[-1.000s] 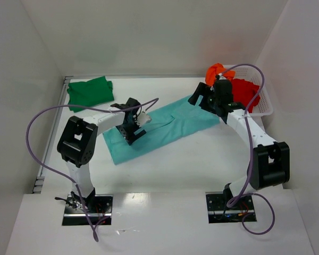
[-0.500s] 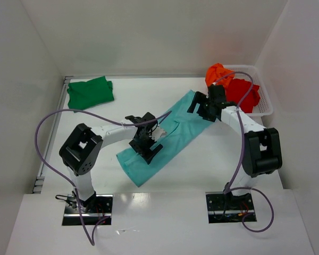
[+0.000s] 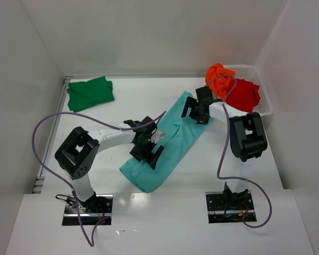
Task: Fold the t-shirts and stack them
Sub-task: Rotate the tshirt 90 degrees
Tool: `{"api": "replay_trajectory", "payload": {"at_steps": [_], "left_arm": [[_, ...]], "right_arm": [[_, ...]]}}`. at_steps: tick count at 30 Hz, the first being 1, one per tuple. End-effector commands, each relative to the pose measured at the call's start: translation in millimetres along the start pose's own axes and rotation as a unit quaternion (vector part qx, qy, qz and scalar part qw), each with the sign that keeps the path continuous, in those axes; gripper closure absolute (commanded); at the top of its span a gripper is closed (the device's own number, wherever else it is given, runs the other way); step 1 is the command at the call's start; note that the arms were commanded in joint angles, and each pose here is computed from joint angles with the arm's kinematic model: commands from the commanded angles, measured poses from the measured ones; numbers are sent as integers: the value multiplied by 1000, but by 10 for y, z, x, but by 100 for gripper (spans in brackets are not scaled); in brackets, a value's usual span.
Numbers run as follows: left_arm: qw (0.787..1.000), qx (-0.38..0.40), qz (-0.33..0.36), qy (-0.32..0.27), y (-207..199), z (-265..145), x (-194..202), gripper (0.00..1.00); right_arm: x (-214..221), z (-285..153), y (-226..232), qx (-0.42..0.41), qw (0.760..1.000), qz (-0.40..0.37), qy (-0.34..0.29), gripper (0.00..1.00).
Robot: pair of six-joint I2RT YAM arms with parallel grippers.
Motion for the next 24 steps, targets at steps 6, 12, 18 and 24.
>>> {"api": "replay_trajectory", "payload": {"at_steps": [6, 12, 18, 24], "left_arm": [[993, 71, -67, 60, -169, 37, 276, 1], [996, 56, -61, 44, -165, 12, 170, 1], [997, 52, -53, 34, -167, 36, -1, 1], [998, 49, -37, 18, -157, 87, -177, 1]], "right_arm": [[-107, 244, 178, 14, 1000, -18, -4, 0], [-63, 484, 360, 4, 999, -34, 11, 0], [-166, 651, 628, -15, 999, -47, 7, 0], [-305, 795, 918, -49, 997, -51, 7, 0]]}}
Point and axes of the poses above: each gripper's point midway between its finger pads, its own z axis out along the fingers, its own y axis along the line the jaws close on, x = y × z, the point moved 10 cm from there along -z, back along the fingers, and after that the axes turned 3 degrees about z, right-handed, at the moved point
